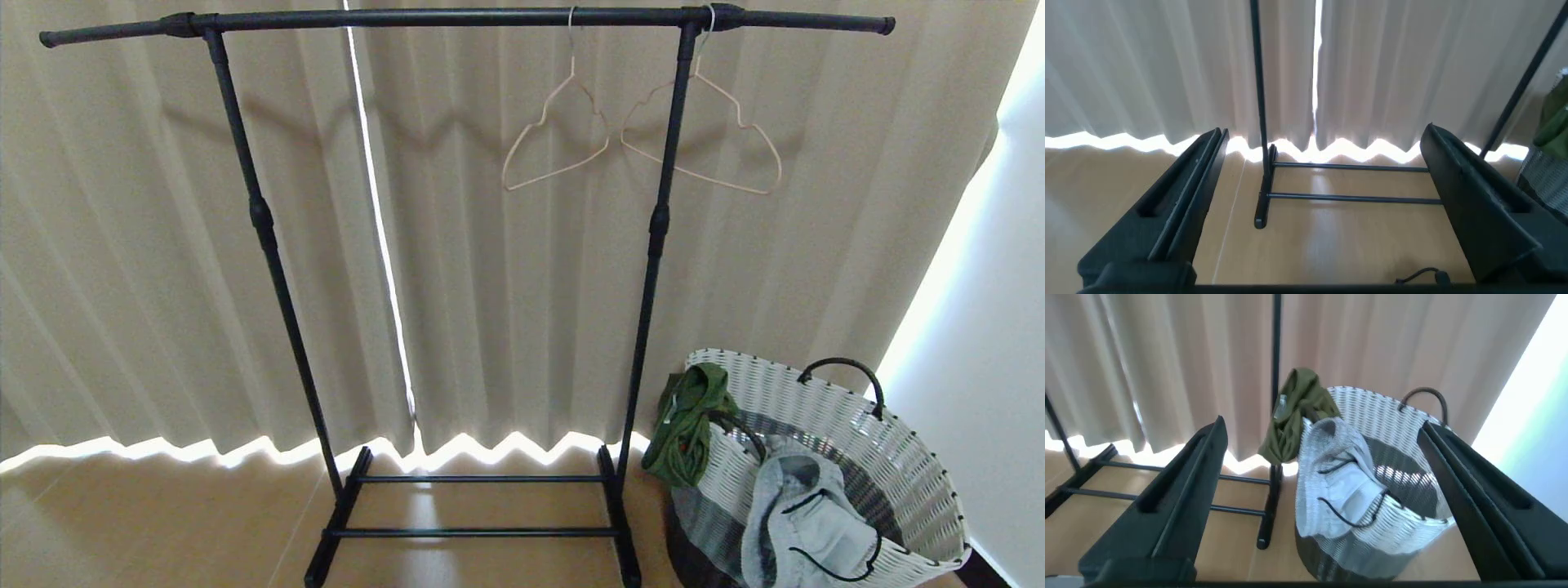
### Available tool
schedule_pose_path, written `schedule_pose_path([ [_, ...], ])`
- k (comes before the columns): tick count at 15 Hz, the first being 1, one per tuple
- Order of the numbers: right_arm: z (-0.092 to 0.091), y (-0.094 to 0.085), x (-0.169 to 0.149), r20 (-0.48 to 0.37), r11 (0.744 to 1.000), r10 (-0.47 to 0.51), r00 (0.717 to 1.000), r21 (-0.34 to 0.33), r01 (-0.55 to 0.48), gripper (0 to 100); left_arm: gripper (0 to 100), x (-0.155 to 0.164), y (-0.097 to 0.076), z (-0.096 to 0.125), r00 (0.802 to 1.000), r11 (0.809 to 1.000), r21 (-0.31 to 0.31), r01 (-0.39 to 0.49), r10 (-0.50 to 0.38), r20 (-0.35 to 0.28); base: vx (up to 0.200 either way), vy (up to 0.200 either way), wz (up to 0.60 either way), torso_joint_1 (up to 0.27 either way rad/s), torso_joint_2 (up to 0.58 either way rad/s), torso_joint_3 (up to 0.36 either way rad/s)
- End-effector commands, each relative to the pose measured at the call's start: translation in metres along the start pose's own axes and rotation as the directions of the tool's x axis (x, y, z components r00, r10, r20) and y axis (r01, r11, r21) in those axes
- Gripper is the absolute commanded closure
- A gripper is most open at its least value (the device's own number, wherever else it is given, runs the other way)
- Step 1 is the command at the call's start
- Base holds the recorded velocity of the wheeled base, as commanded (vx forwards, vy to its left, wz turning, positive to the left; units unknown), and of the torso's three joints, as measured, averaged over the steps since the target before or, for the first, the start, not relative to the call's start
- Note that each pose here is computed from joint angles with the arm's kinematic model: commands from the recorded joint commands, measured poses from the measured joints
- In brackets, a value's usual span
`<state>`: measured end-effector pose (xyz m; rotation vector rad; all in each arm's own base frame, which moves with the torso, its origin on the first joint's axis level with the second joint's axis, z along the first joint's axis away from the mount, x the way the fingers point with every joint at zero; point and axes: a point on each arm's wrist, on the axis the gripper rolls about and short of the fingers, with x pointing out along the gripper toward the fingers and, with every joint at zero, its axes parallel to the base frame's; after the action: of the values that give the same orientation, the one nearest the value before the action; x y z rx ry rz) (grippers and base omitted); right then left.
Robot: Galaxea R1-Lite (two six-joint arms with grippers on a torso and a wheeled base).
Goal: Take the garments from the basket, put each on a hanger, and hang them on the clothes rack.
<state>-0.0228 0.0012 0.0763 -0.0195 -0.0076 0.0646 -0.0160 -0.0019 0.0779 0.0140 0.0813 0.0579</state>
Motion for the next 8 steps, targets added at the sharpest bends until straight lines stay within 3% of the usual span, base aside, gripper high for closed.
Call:
schedule_pose_path([
  [1,0.0,0.0,0.0001,-0.001,1.0,0.001,1.0,-0.001,-0.001,0,0,0.0,0.0,0.0001,1.0,1.0,0.0,-0.001,0.001,0.001,0.0,0.0,0.0,0.0,0.0,0.0],
  [6,0.0,0.0,0.0001,-0.001,1.0,0.001,1.0,-0.001,-0.001,0,0,0.0001,0.0,0.0001,1.0,1.0,0.0,-0.001,0.001,0.0,0.0,0.0,0.0,0.0,0.0,0.0],
  [8,0.0,0.0,0.0001,-0.001,1.0,0.001,1.0,-0.002,-0.001,0,0,0.0001,0.0,0.0001,1.0,1.0,0.0,-0.001,0.001,0.0,0.2,0.0,0.0,0.005,0.0,0.002],
])
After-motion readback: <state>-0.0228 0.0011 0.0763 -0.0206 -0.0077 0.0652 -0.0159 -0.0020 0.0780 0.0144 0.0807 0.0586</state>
